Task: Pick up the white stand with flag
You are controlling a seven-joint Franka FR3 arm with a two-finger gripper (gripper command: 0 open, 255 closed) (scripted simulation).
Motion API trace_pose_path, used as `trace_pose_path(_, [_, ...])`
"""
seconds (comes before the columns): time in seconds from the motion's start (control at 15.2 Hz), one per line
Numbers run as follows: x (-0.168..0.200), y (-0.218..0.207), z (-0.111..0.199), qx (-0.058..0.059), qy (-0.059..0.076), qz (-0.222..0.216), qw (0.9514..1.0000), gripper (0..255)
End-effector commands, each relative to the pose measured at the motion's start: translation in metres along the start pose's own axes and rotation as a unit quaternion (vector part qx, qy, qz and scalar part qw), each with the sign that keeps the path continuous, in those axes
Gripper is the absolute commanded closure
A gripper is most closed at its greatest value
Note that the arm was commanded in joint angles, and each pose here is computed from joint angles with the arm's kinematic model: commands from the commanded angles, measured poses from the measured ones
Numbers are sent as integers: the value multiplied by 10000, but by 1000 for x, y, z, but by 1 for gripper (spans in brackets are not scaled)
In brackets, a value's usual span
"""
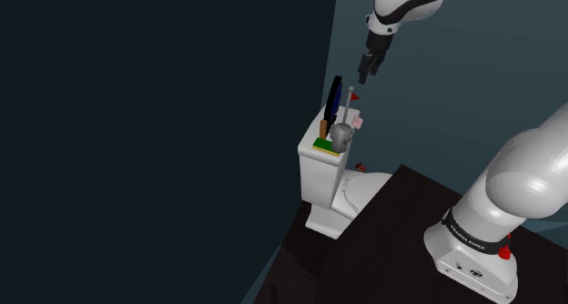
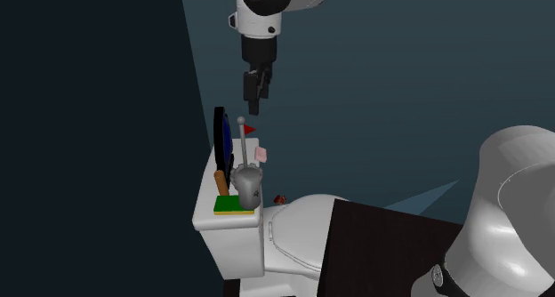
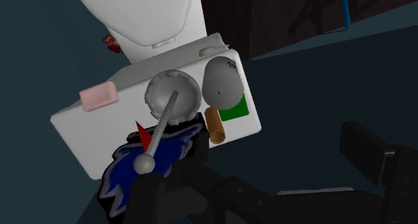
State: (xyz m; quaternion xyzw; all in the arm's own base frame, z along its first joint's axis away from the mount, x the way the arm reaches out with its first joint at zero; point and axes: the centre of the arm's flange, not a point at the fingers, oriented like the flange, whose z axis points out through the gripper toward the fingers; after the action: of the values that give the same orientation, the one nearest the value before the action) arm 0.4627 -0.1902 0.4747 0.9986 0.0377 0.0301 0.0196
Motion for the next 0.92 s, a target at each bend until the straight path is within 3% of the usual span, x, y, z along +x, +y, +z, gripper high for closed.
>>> trace_pose_path(0.0, [16,21,11,36,11,-32,10000,0])
trace_pose_path(0.86, [102,146,102,314,58,-172,9993,0])
